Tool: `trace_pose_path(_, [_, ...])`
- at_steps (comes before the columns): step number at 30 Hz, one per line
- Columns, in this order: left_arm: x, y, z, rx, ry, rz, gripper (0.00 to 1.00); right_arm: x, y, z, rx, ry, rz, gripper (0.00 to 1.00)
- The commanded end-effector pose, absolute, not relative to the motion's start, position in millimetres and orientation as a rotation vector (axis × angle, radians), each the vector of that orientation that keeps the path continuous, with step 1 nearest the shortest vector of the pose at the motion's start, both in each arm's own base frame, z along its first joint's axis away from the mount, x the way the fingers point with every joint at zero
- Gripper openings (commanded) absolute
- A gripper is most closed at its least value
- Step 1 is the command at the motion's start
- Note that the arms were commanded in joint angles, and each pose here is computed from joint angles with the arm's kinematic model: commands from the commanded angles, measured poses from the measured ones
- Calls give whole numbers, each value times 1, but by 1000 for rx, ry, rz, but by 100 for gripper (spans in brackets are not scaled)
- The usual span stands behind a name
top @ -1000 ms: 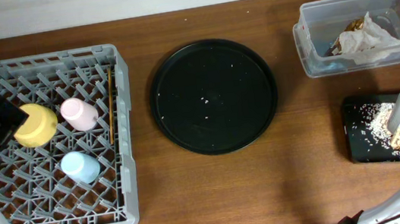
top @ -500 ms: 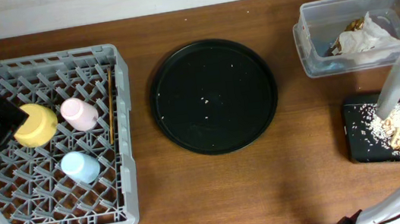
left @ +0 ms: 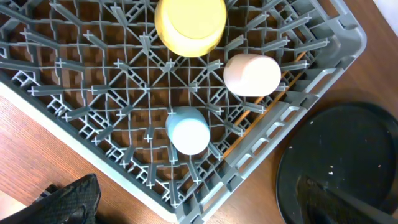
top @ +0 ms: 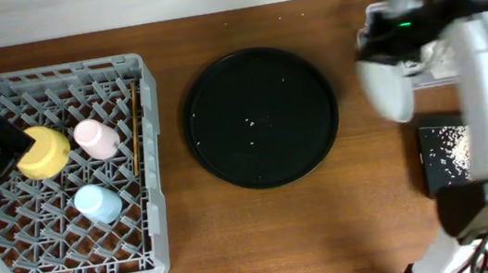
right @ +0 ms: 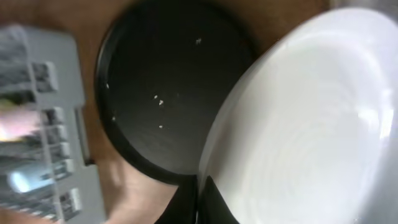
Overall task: Sort waste into correct bins and load items into the dishwasher rack
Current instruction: 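Carry the empty plate left and stand it upright in the rack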
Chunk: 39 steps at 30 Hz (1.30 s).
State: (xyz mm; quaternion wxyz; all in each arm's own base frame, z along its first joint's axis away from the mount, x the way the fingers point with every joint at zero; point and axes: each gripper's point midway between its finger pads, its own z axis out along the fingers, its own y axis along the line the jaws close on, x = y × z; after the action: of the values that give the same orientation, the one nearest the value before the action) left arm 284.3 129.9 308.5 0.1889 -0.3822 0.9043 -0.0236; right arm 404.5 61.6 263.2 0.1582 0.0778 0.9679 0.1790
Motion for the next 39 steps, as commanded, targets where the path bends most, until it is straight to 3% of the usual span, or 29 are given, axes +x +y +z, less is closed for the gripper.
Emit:
trace_pose_path(1, [285, 132, 307, -1098, 2539, -71, 100, 415, 116, 254, 142, 2721, 156, 4])
trace_pose_path(5, [285, 132, 307, -1098, 2539, -71, 100, 417, 232, 254, -16, 2617, 335, 4])
trace_pose_path(10, [285, 132, 307, -1098, 2539, -71, 100, 405, 353, 304, -53, 2403, 823, 4])
trace_pose_path(15, [285, 132, 307, -1098, 2539, -71, 100, 394, 430, 326, -44, 2329, 1316, 4])
trace_pose_path(19, [285, 132, 307, -1098, 2539, -71, 100, 405, 473, 310, -64, 2283, 1568, 4])
trace_pose_path(26, [285, 132, 306, -1098, 2539, -71, 100, 415, 510, 285, -66, 2229, 1826, 4])
trace_pose_path(37, [285, 132, 306, -1098, 2539, -71, 100, 441, 502, 240, 97, 2297, 1612, 4])
trace_pose_path(39, [285, 132, 306, -1098, 2539, -71, 100, 445, 500, 237, 120, 2296, 1587, 9])
